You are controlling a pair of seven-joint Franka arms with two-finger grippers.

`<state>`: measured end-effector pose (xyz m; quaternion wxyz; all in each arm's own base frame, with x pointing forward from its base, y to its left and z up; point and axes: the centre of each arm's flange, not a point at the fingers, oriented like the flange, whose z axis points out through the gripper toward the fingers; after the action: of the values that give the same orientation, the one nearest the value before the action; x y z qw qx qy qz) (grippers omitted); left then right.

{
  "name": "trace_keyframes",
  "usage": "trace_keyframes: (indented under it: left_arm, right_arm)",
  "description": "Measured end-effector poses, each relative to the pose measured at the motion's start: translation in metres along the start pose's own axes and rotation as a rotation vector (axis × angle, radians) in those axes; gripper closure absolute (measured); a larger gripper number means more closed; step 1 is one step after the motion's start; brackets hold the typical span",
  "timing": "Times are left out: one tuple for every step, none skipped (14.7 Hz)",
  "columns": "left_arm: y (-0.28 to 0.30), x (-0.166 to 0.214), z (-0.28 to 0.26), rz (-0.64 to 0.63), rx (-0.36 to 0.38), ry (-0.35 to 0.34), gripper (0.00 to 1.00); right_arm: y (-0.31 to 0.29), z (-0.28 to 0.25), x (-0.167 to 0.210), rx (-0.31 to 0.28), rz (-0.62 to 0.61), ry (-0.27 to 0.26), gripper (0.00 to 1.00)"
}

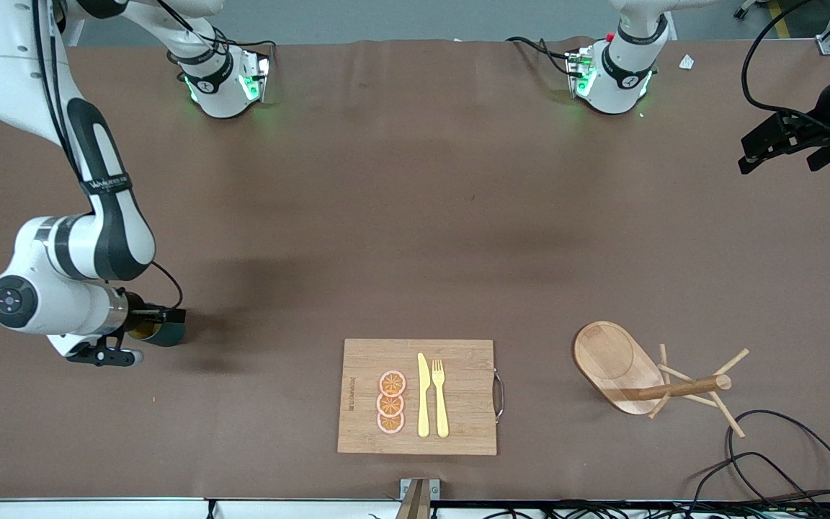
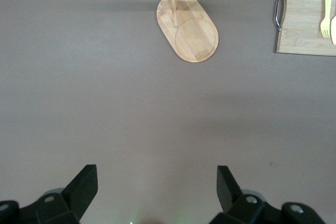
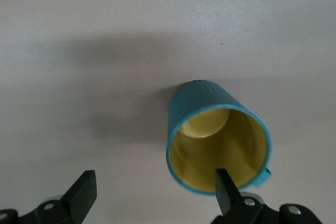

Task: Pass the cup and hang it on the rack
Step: 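Reach the right gripper down and grasp the teal mug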

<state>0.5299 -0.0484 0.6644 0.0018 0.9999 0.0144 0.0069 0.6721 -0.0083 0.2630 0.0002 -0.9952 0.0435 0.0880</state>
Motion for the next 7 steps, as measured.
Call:
trace_keyframes:
  left_arm:
    - [0.000, 0.000, 0.000, 0.000, 0.000, 0.000, 0.00]
    - [0.000, 0.000, 0.000, 0.000, 0.000, 0.000, 0.00]
    - [0.000, 0.000, 0.000, 0.000, 0.000, 0.001, 0.00]
    - [0.000, 0.000, 0.000, 0.000, 0.000, 0.001, 0.00]
    - [0.000, 0.000, 0.000, 0.000, 0.000, 0.001, 0.00]
    - [0.000, 0.000, 0.000, 0.000, 0.000, 0.001, 0.00]
    - [0.000, 0.000, 0.000, 0.000, 0.000, 0.001, 0.00]
  right_arm:
    - [0.000, 0.011, 0.002, 0.000, 0.000, -0.006, 0.02]
    - [0.001, 0.021, 0.004, -0.001, -0.002, -0.007, 0.04]
    - [0.001, 0.028, 0.006, -0.001, -0.010, -0.010, 0.13]
    - [0.001, 0.032, 0.006, -0.001, -0.025, -0.013, 0.23]
    - [0.002, 0.034, 0.007, -0.001, -0.045, -0.013, 0.33]
    - [0.003, 0.033, 0.007, -0.001, -0.060, -0.012, 0.44]
    - [0.005, 0.032, 0.008, -0.002, -0.067, -0.008, 0.57]
